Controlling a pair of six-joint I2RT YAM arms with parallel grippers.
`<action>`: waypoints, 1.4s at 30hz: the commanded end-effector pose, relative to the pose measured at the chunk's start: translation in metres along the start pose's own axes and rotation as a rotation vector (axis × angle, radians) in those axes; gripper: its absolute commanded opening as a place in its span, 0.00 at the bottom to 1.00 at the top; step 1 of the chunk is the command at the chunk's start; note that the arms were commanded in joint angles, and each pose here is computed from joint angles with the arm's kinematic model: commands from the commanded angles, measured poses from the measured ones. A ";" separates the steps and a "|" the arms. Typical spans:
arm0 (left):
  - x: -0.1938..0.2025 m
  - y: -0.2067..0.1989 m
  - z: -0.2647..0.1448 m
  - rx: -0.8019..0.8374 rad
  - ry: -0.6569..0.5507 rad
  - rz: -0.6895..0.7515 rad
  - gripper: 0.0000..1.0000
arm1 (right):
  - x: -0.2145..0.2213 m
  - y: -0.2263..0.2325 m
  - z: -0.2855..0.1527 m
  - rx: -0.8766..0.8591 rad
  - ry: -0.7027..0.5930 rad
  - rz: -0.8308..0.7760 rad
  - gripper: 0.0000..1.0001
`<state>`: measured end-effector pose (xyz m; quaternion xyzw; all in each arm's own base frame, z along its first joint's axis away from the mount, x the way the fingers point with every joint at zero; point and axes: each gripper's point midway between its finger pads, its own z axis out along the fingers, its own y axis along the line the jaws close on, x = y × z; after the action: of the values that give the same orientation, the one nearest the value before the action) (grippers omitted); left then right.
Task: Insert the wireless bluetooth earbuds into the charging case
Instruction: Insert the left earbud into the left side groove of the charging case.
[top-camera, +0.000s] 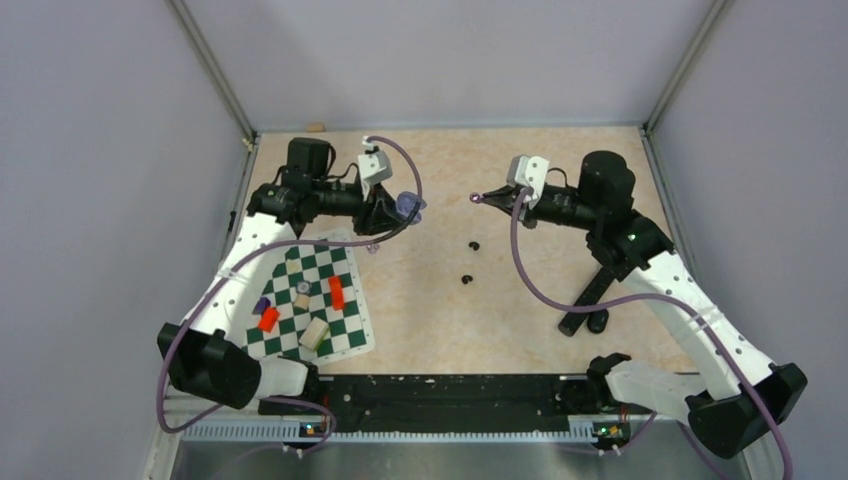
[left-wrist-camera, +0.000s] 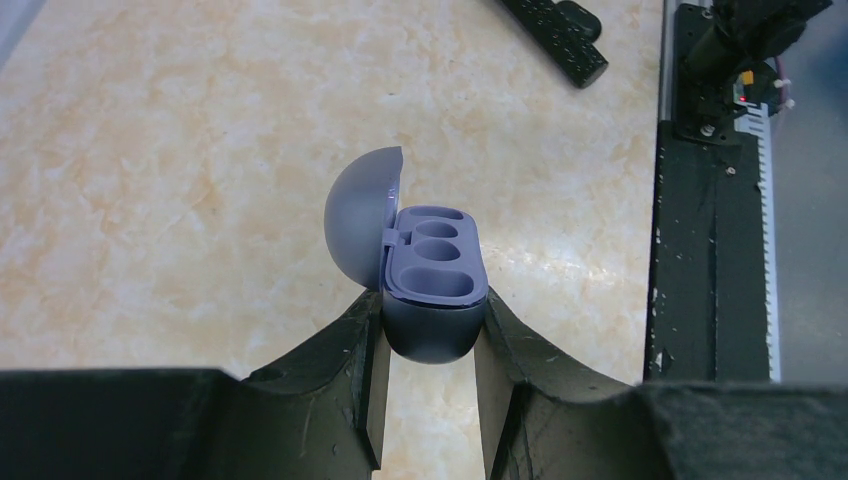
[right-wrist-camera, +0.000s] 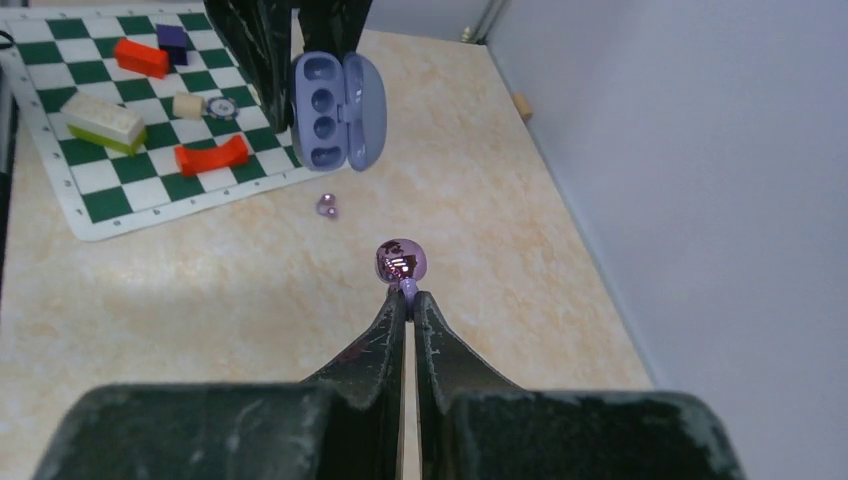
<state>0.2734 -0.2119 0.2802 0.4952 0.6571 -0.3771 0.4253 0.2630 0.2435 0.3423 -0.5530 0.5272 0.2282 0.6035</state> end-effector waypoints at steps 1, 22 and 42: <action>-0.003 -0.023 0.016 0.080 0.003 0.039 0.00 | -0.038 0.018 0.005 -0.072 -0.183 0.117 0.00; 0.020 -0.040 0.053 0.114 0.089 0.081 0.00 | -0.012 0.065 0.026 -0.204 -0.262 0.270 0.00; 0.023 -0.047 0.067 0.191 0.092 0.018 0.00 | 0.007 0.074 0.041 -0.212 -0.220 0.270 0.00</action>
<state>0.2401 -0.2695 0.2210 0.5529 0.6518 -0.3943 0.3377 0.2191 0.2948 0.2922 -0.5000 0.5195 0.4216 0.5499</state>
